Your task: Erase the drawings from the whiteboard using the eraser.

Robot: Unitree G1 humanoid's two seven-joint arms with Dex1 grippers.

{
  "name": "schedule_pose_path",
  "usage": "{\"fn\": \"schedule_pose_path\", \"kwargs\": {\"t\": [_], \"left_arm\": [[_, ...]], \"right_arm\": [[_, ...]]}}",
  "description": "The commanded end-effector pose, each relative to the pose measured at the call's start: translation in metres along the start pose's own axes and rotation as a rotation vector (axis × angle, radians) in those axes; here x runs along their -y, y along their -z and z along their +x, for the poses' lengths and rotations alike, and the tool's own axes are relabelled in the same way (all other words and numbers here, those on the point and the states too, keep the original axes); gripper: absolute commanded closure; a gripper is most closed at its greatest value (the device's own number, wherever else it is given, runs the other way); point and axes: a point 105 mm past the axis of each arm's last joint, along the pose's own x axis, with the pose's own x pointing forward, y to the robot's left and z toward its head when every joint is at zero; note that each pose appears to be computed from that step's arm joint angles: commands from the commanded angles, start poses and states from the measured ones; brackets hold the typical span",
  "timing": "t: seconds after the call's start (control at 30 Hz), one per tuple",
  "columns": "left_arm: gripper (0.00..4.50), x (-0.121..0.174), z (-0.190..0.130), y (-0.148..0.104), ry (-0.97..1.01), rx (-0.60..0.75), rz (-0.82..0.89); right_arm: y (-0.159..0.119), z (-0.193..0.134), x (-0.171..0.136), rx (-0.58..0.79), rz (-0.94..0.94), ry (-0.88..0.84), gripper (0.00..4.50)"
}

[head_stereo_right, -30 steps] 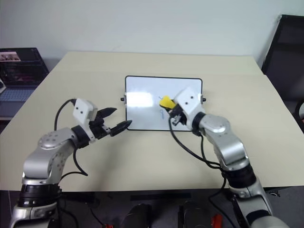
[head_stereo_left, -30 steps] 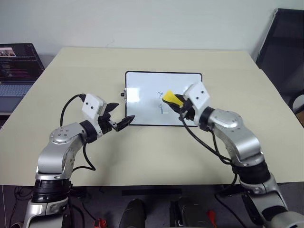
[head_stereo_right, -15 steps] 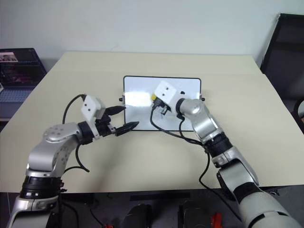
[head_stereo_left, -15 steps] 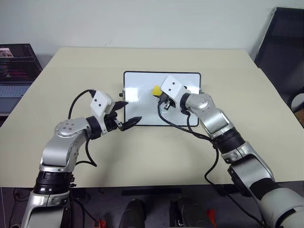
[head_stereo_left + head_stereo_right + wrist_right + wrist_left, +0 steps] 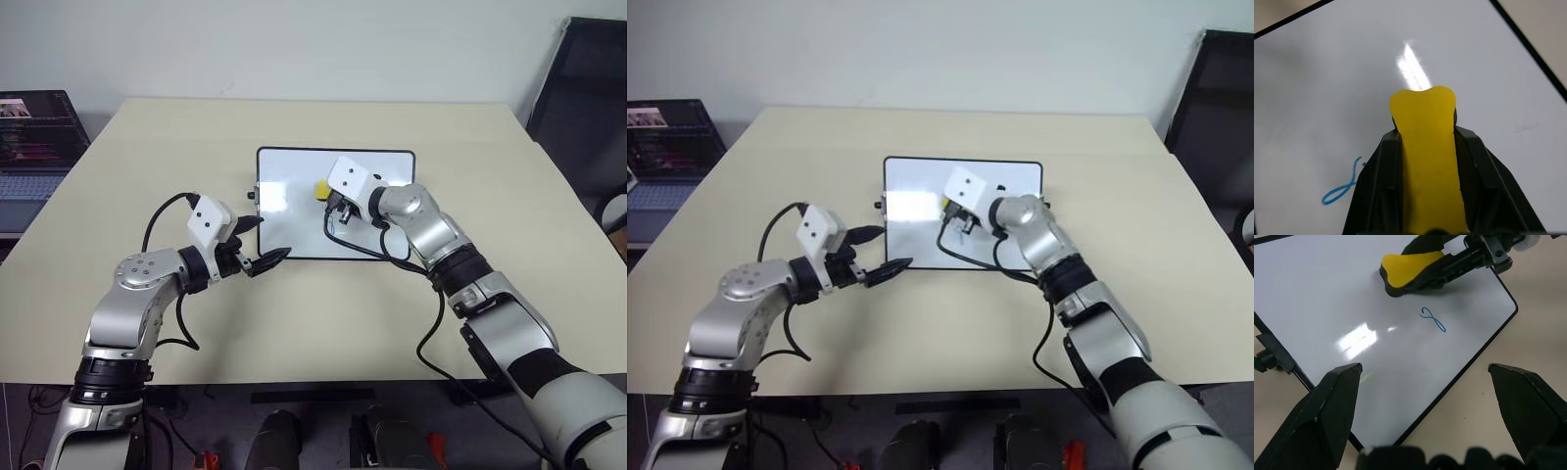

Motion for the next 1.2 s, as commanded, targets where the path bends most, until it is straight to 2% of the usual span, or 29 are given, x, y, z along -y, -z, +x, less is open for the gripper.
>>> {"fn": "schedule_pose_path", "kwargs": {"t": [0.03, 0.13, 0.23, 0.43, 0.6, 0.73, 0.87, 1.07, 1.2], "left_arm": [[0.0, 0.004, 0.001, -0.012, 0.018, 0.037, 0.043], [0.0, 0.005, 0.003, -0.011, 0.023, 0.038, 0.044], [0.0, 0.008, 0.006, -0.014, 0.031, 0.043, 0.046], [0.0, 0.01, 0.007, -0.017, 0.036, 0.046, 0.048], [0.0, 0.01, 0.008, -0.02, 0.038, 0.048, 0.05], [0.0, 0.011, 0.008, -0.021, 0.041, 0.046, 0.051], [0.0, 0.011, 0.008, -0.021, 0.042, 0.045, 0.051], [0.0, 0.012, 0.008, -0.021, 0.044, 0.045, 0.052], [0.0, 0.013, 0.009, -0.021, 0.047, 0.046, 0.051]], "right_arm": [[0.015, -0.004, 0.008, -0.055, -0.02, 0.042, 3.41], [0.011, -0.008, 0.034, -0.045, -0.023, 0.192, 3.41], [0.013, -0.01, 0.039, -0.056, -0.035, 0.206, 3.41], [0.022, -0.006, 0.004, -0.084, -0.065, 0.01, 3.41], [0.027, -0.007, -0.01, -0.105, -0.105, -0.058, 3.41], [0.022, -0.009, 0.021, -0.103, -0.138, 0.128, 3.41], [0.026, -0.011, 0.031, -0.118, -0.138, 0.167, 3.41], [0.036, -0.012, 0.02, -0.142, -0.137, 0.104, 3.41], [0.044, -0.012, -0.009, -0.166, -0.127, -0.061, 3.41]]}}
